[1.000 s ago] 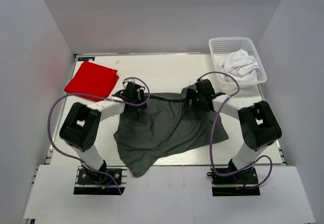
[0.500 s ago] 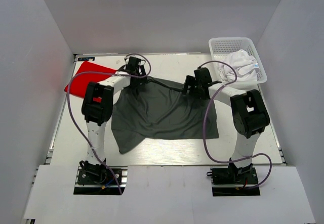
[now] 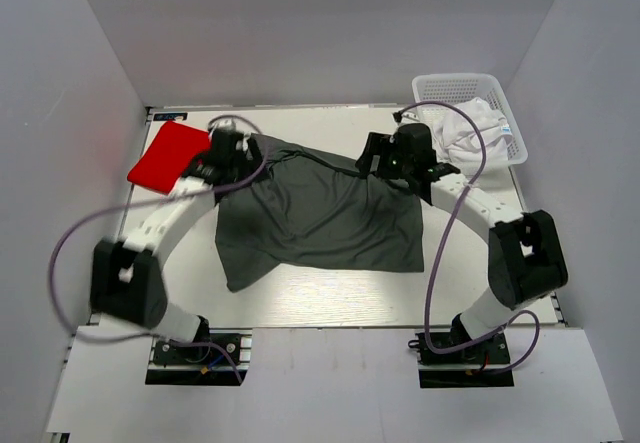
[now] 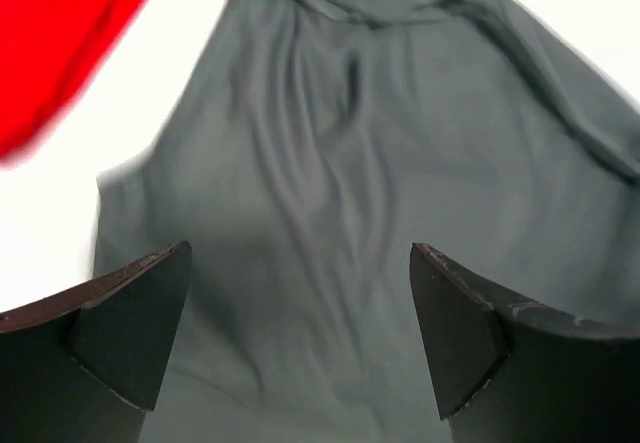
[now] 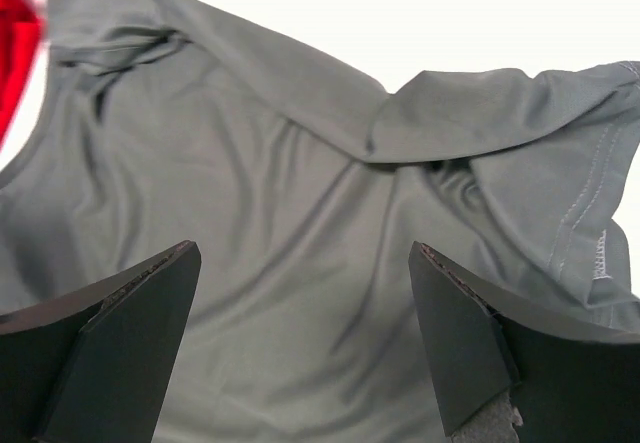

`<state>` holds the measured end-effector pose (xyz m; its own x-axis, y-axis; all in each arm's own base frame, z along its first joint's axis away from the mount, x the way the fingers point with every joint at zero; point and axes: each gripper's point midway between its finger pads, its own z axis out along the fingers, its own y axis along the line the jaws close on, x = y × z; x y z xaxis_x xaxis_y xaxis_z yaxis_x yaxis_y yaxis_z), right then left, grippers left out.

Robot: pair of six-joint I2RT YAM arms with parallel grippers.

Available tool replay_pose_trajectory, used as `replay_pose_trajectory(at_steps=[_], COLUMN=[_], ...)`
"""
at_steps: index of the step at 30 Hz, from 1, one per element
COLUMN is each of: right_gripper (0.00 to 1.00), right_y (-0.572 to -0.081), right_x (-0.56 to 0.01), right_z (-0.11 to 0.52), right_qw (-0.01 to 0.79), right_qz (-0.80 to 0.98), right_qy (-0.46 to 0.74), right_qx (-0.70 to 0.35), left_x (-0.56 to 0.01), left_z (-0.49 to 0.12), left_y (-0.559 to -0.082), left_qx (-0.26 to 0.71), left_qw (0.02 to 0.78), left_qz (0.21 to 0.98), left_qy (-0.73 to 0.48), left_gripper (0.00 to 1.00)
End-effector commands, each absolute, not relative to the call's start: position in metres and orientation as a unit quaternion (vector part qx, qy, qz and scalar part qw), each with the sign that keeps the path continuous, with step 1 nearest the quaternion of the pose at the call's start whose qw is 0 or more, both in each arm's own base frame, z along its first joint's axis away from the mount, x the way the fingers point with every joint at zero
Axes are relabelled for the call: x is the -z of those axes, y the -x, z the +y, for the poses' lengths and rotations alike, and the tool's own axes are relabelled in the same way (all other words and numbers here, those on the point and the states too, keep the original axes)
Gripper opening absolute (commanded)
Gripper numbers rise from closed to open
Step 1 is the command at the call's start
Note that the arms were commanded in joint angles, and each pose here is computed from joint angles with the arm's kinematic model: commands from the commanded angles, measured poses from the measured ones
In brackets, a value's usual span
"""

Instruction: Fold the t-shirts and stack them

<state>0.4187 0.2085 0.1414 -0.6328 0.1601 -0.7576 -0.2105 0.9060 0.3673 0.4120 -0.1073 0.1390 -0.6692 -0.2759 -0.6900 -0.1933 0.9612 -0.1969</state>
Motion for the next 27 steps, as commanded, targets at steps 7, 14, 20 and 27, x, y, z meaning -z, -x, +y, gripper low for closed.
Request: replay_pose_trajectory(at_steps=[7, 14, 20, 27], right_gripper=[0.90, 0.90, 0.90, 0.90], right_y=[-0.394, -0.377, -0.374, -0.370], right_x=[-0.153, -0.142, -0.132, -0.125], right_z=[0.201, 0.203, 0.196, 0.186], right_qw=[0.441, 0.420, 0.411, 0.397], right_qz=[0.866, 0.871, 0.878, 0.890], right_qy=[0.000, -0.005, -0.026, -0.048], right_qx=[-0.236, -0.255, -0.245, -0.217], left_x=[-0.068, -0.047, -0.019, -0.010], left_z=[-0.083, -0.074, -0.071, -0.059], left_y=[-0.223, -0.177, -0.160, -0.157], left_qx=[0.113, 0.128, 0.109, 0.052], left_qw=[0.262, 0.242, 0.206, 0.183], left_qz=[0.915, 0.895, 0.903, 0.911], left_qy=[0.287, 0.351, 0.361, 0.367], left_gripper=[0.99, 0.89, 0.63, 0.52])
